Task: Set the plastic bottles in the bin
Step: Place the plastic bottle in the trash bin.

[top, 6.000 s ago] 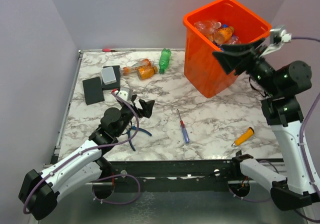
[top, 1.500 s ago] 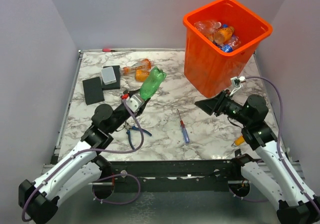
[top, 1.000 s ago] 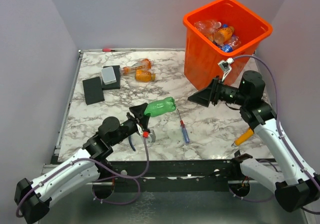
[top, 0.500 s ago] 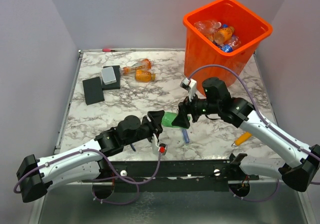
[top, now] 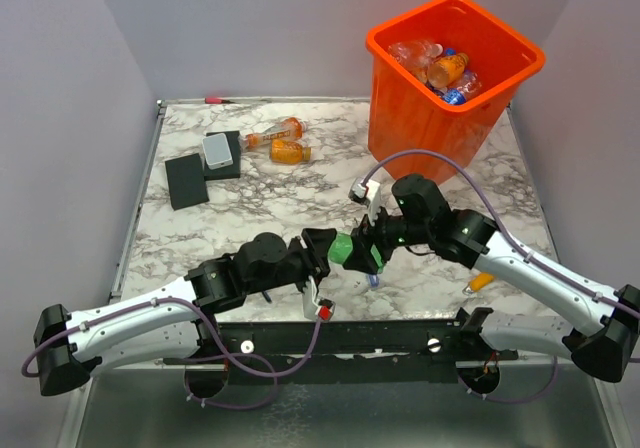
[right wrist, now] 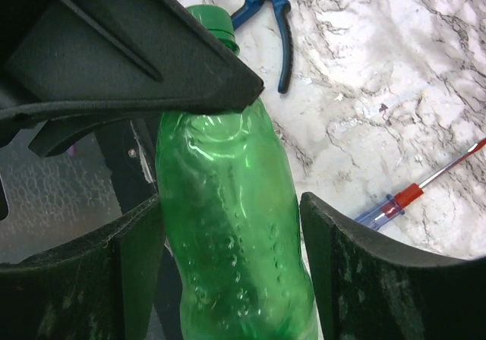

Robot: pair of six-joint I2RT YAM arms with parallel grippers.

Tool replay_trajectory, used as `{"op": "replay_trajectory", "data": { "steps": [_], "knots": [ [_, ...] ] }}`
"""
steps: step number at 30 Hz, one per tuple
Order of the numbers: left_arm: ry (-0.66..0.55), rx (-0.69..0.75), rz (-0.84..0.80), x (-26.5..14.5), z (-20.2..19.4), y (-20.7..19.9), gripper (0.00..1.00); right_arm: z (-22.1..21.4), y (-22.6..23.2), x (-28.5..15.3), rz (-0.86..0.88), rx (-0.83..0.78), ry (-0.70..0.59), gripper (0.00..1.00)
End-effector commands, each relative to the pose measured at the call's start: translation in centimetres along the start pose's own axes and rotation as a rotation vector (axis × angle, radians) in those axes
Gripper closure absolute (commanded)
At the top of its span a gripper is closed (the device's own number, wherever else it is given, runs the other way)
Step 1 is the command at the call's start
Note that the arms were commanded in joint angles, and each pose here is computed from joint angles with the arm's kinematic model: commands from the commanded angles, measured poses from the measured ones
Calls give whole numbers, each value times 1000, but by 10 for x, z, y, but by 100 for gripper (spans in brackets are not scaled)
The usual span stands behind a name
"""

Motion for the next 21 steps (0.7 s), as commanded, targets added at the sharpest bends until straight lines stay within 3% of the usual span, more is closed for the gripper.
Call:
{"op": "replay_trajectory", "data": {
  "steps": [1, 4, 5, 6, 10, 11, 12, 17, 21],
  "knots": [
    [-37, 18, 1, 0, 7, 10, 100, 5, 0, 11, 0, -48, -11, 31],
    [-39, 12, -1, 0, 8, 8, 100, 0, 0, 16, -2, -34, 15, 44],
    [-37, 7, 1, 0, 8, 8, 98, -2, -1, 17, -5, -31, 16, 50],
    [-34, 0, 6, 0, 8, 9, 89, -3, 0, 16, -5, -31, 8, 55],
    [-6, -90, 66, -3, 4, 16, 46, 5, 5, 4, -6, -33, -82, 67],
    [2, -124, 92, -4, 3, 19, 10, 10, 7, -1, -4, -36, -115, 68],
    [8, -165, 119, -6, 2, 22, 2, 15, 9, -6, -6, -38, -147, 69],
    [101, -406, 276, -18, -12, 31, 1, 56, 4, -36, -133, 45, -432, 72],
    [124, -881, 478, -30, -21, 51, 1, 96, 8, -65, -144, 132, -714, 70]
  ]
}}
Point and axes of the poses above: each gripper's point midway between its finger pads, its own x axis out along the fingers, its own y axis along the line the jaws close on, z = x × y, the point moved 3 cm from there along -x, back along the fingers, and after that the axes turned 14 degrees about x, right-handed, at the moved point
